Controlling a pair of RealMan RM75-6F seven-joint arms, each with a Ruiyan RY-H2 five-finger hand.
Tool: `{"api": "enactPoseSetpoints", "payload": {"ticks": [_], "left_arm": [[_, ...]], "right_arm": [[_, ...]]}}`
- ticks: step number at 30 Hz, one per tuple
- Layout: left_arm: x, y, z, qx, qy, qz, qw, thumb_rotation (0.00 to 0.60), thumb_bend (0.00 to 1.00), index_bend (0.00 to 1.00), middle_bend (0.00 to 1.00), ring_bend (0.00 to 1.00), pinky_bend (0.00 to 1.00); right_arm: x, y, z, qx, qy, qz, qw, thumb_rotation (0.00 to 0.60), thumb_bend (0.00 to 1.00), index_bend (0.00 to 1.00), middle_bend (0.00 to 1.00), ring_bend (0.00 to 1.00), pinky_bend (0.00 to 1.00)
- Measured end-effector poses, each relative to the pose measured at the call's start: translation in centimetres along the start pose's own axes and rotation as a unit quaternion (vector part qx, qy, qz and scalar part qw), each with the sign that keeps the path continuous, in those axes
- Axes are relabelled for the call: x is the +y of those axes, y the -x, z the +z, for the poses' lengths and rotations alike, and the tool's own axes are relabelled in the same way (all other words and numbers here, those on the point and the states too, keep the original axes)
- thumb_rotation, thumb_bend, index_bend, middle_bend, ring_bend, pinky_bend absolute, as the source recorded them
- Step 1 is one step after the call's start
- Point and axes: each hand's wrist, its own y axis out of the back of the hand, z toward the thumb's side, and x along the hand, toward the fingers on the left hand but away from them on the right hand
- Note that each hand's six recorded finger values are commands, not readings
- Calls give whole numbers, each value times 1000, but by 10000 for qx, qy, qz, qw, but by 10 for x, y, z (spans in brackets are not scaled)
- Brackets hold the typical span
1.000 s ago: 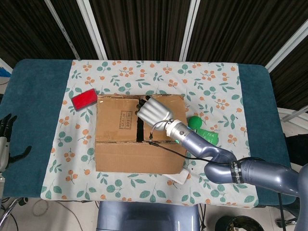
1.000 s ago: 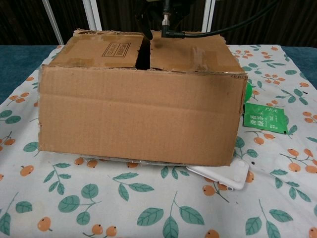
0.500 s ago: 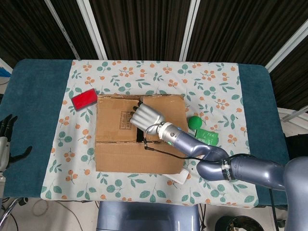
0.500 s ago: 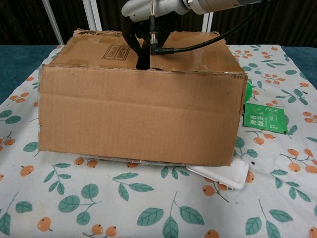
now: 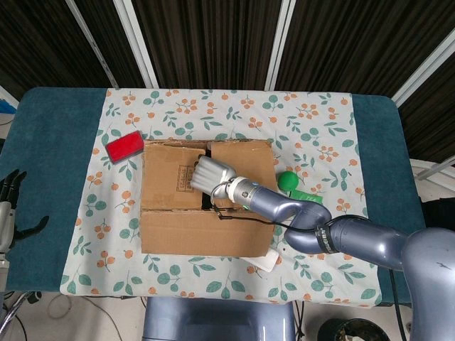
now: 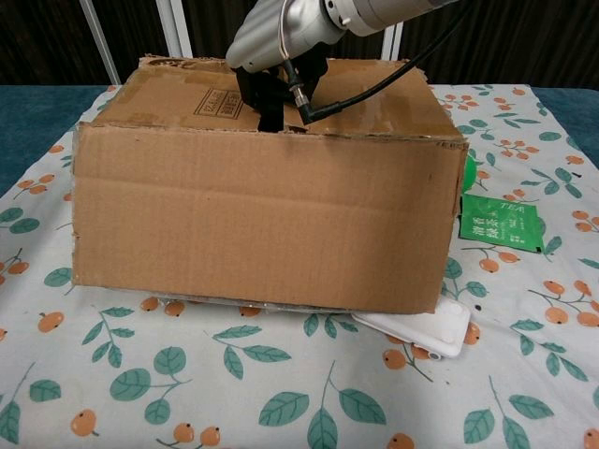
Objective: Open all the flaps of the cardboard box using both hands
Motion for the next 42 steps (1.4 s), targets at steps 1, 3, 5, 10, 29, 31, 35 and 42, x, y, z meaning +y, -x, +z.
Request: {"api": "enactPoseSetpoints", "payload": {"ticks": [1,3,5,10,29,31,35,42], "left_arm": [[-1,0,-1,29,53,-29,10000,600,206,0,0,0,0],[-1,0,-1,57,116,-65,9999,600,206,0,0,0,0],[-1,0,0,67,142,-89,9998,600,206,0,0,0,0],[-2,0,0,81,202,-138,9997,600,206,0,0,0,0],[-2,1,1,86,258,-177,9995,600,206,0,0,0,0],[-2,1,1,89,265,-181,9994,600,206,0,0,0,0],[-3,1,1,93,296,-198,9993,600,206,0,0,0,0],[-4,2,2,87,325,-244,9991,600,206,0,0,0,0]], "right_arm": [[-1,0,0,16,-70,6,10000,600,1000,707,568,345,305],[-3,1,1,46,-209,17,9998,600,1000,718,586,356,305],[-4,0,0,59,-311,21,9995,600,1000,719,594,362,305],[0,-2,-6,33,-416,19,9991,600,1000,720,595,363,305],[28,-24,-27,-160,-840,50,9963,600,1000,720,595,363,305],[31,-26,-29,-187,-875,67,9960,600,1000,720,595,363,305],[37,-32,-34,-255,-973,112,9949,600,1000,720,595,363,305],[44,-41,-40,-384,-1018,154,9939,600,1000,720,595,363,305]]}}
